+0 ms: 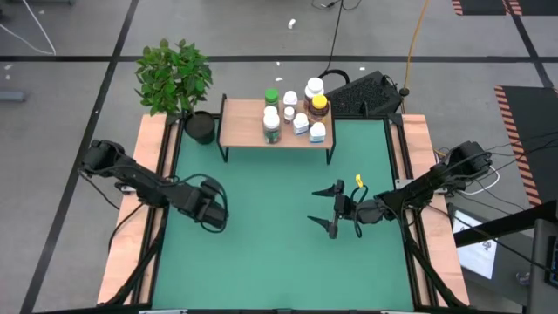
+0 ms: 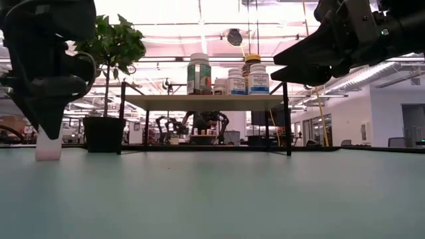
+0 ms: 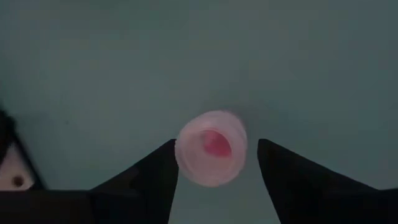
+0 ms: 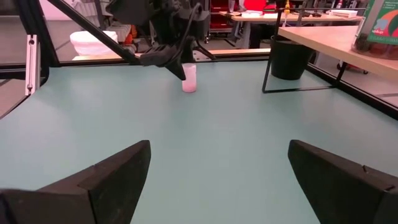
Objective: Pick and place medicine bottles onto shelf by color
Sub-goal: Put the transparent pill bottle on the shelf
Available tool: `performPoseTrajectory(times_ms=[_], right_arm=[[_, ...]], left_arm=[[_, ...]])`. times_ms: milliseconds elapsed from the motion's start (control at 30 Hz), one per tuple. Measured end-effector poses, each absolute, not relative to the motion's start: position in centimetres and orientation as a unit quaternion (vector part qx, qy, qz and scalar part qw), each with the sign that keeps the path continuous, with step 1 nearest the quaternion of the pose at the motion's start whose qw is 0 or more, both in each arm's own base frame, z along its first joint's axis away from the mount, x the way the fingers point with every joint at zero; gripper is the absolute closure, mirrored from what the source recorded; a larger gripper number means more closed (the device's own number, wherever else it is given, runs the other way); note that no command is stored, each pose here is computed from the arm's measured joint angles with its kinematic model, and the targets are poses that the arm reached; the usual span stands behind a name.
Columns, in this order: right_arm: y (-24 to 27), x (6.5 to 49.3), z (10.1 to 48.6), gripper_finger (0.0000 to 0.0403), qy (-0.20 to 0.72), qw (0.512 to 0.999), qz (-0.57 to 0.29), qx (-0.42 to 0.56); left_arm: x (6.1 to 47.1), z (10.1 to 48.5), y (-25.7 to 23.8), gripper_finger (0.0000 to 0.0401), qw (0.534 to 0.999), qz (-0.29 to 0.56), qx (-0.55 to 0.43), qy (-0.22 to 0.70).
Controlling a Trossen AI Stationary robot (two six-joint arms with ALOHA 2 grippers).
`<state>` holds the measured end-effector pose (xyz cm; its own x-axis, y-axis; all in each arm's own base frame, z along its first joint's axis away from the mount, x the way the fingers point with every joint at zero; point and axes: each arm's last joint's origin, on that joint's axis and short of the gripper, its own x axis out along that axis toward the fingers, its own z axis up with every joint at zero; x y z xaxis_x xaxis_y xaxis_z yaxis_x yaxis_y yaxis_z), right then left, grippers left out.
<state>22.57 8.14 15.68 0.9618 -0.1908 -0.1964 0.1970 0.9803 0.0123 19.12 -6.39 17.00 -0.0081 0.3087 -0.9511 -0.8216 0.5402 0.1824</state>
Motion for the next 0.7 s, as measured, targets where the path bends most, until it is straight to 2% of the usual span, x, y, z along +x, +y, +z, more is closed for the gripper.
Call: performPoseTrajectory(times_ms=[433,700], right_arm=[[8.14,22.57,15.68,0.0026,0.098,0.990,-0.098,0.016],[8.14,22.57,15.67,0.0026,0.098,0.990,-0.098,0.016]], left_arm=[[19.64,16.92,-5.75,0.0190,0.673,0.405,-0.224,0.577],[19.72,16.95,-5.81,0.0250,0.666,0.393,-0.238,0.587]])
